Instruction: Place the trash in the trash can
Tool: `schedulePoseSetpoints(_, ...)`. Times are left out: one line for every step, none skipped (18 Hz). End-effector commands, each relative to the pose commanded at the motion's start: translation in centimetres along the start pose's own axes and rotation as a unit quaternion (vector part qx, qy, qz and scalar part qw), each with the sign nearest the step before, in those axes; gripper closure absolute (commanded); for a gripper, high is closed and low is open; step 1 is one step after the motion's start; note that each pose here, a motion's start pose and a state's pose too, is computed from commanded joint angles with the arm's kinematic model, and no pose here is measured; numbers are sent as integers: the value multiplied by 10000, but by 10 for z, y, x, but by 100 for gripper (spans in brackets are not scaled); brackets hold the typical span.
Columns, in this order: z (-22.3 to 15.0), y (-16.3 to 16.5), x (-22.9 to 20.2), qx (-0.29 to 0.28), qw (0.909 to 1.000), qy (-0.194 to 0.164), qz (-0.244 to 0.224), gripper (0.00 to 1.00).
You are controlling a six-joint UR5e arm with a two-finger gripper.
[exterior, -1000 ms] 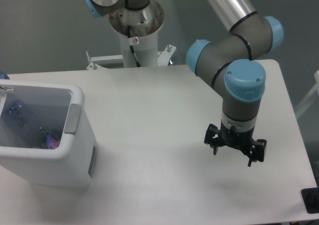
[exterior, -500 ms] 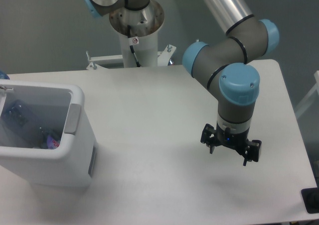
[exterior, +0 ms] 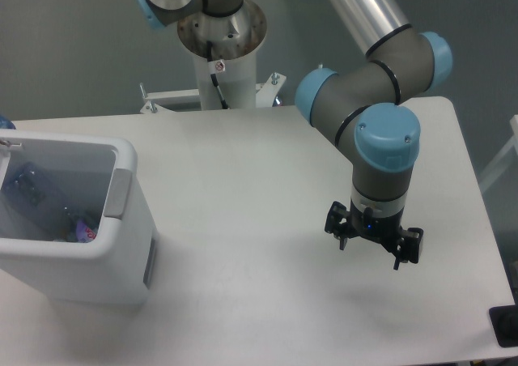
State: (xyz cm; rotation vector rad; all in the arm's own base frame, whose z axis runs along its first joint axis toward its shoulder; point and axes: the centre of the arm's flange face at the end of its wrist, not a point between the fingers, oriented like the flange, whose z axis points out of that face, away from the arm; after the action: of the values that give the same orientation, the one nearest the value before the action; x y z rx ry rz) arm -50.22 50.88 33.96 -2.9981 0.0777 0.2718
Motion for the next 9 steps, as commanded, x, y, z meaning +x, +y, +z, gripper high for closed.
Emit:
schedulePoseSetpoints(0, 0, 0, 0, 10000, 0, 8, 0)
schedulePoseSetpoints(0, 0, 0, 0, 10000, 0, 8, 0)
schedulePoseSetpoints(-1, 0, 0, 10, 10000, -2, 8, 0)
schedulePoseSetpoints(-1, 0, 0, 0, 10000, 0, 8, 0)
schedulePoseSetpoints(-1, 0, 0, 0, 10000, 0, 8, 0)
schedulePoseSetpoints(-1, 0, 0, 0, 10000, 0, 8, 0)
schedulePoseSetpoints(-1, 0, 0, 0, 10000, 0, 8, 0)
schedulePoseSetpoints(0, 0, 1, -4, 10000, 6, 8, 0)
schedulePoseSetpoints(0, 0, 1, -4, 10000, 7, 8, 0)
